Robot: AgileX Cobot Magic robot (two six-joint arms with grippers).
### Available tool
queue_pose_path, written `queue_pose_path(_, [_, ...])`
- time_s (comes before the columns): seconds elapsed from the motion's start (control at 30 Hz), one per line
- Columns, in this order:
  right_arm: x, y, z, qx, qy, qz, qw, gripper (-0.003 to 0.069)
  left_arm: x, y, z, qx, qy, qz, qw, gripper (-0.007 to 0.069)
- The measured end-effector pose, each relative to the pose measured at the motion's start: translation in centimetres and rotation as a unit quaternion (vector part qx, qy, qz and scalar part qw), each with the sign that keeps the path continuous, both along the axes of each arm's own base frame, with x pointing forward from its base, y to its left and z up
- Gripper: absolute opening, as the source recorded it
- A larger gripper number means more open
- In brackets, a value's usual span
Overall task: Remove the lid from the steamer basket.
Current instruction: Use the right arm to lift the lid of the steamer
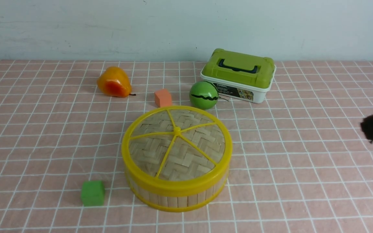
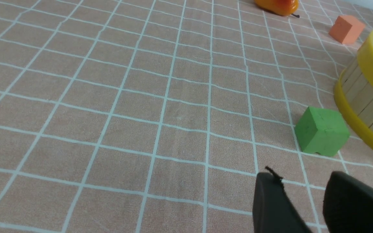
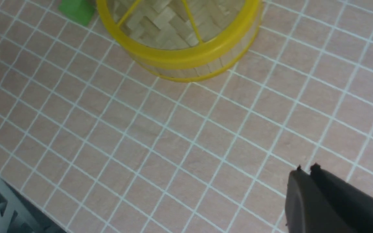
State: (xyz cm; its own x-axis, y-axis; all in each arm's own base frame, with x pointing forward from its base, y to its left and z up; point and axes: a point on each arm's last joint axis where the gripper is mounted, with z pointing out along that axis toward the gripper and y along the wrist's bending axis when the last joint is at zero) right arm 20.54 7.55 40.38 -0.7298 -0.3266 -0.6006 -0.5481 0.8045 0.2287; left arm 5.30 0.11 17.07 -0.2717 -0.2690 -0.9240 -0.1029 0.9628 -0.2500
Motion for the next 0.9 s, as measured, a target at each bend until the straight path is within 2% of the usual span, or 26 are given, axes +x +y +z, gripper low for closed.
queue_pose_path(0.17, [2.5,4.1,-0.5,-0.05,0.012,0.03,0.998,0.0004,0.0,0.0,0.0,0.0,0.0,0.0,1.0,0.0239])
queue_pose_path(0.2, [4.1,6.2,-1.0,-0.079,0.019,0.033,0.996,0.0012,0.0,0.0,0.0,0.0,0.0,0.0,1.0,0.0239])
queue_pose_path(0.37, [7.0,10.7,-2.2,-0.127,0.021,0.046,0.991,0.0053,0.0,0.0,0.0,0.0,0.0,0.0,1.0,0.0239])
queue_pose_path(0.4, [8.3,12.6,-2.7,-0.134,0.019,0.057,0.989,0.009,0.0,0.0,0.0,0.0,0.0,0.0,1.0,0.0239])
queue_pose_path(0.5, [10.6,15.5,-3.9,-0.134,0.019,0.069,0.988,0.0195,0.0,0.0,0.0,0.0,0.0,0.0,1.0,0.0239])
queue_pose_path(0.53, [10.8,15.6,-4.0,-0.134,0.02,0.069,0.988,0.0202,0.0,0.0,0.0,0.0,0.0,0.0,1.0,0.0239])
queue_pose_path(0.6, [12.0,16.9,-4.8,-0.132,0.023,0.073,0.988,0.0269,0.0,0.0,0.0,0.0,0.0,0.0,1.0,0.0239])
queue_pose_path(0.7, [15.1,19.6,-7.7,-0.121,0.038,0.079,0.989,0.0413,0.0,0.0,0.0,0.0,0.0,0.0,1.0,0.0239])
queue_pose_path(0.9, [17.5,21.6,-10.7,-0.117,0.052,0.081,0.988,0.047,0.0,0.0,0.0,0.0,0.0,0.0,1.0,0.0239])
